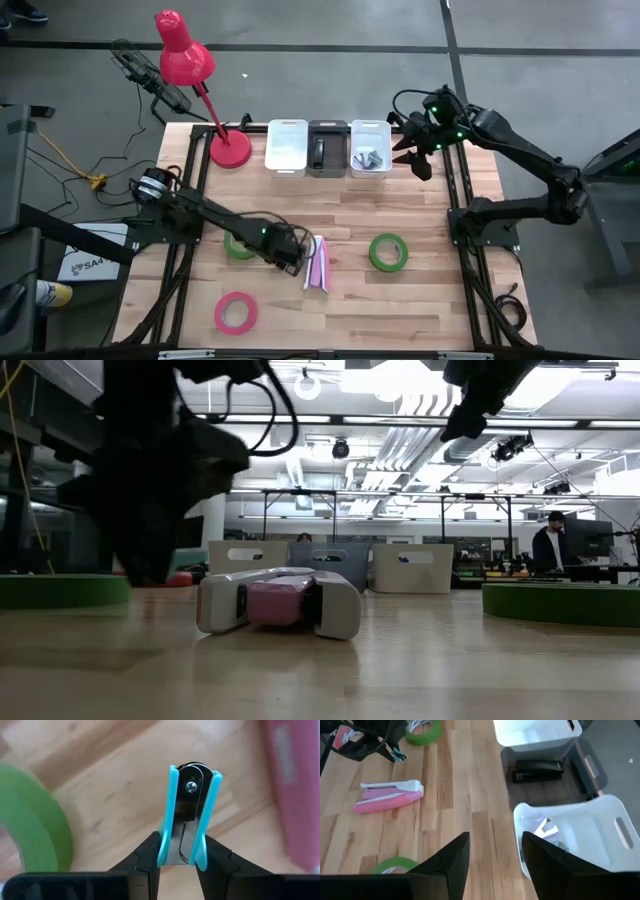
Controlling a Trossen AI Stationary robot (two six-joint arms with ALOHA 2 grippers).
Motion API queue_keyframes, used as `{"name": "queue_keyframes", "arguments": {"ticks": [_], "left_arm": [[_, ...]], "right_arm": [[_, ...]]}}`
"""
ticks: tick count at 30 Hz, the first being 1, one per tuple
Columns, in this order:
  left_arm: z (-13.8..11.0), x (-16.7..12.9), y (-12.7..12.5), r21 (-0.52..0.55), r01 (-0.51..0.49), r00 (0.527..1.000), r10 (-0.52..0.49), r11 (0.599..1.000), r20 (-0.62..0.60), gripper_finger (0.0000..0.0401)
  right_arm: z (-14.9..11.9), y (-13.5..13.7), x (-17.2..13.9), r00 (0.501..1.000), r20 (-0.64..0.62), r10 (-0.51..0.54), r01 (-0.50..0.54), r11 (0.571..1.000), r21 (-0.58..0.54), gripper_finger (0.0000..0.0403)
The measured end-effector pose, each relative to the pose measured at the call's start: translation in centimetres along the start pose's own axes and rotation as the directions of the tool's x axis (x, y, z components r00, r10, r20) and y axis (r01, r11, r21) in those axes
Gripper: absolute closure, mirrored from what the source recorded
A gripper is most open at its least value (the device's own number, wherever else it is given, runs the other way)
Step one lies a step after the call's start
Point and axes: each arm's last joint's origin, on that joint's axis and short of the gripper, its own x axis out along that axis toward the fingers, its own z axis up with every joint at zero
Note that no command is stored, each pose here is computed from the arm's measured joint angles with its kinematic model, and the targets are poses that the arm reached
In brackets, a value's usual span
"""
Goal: Pick and place Stapler, Stapler remover, tape
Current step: Put the light blue staple into the right white bin
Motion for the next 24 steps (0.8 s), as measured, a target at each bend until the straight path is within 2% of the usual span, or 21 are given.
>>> {"name": "queue_keyframes", "arguments": {"ticks": [7, 15, 24], "left_arm": [[3.2, -1.9, 0.5, 0.047, 0.073, 0.992, -0.078, 0.996, 0.103, 0.0307], [6.8, -3.7, 0.9, 0.125, 0.161, 0.958, -0.185, 0.979, 0.218, 0.0307], [10.0, -4.6, 0.8, 0.234, 0.256, 0.897, -0.320, 0.938, 0.303, 0.0307]], "right_arm": [[0.9, 0.0, 1.7, 1.000, 0.018, 0.026, -0.025, 0.999, -0.038, 0.0231], [1.9, 1.0, 4.0, 0.996, 0.018, 0.091, -0.089, 0.992, -0.085, 0.0231], [2.7, 2.2, 7.2, 0.987, -0.009, 0.163, -0.163, 0.977, -0.139, 0.0231]]}}
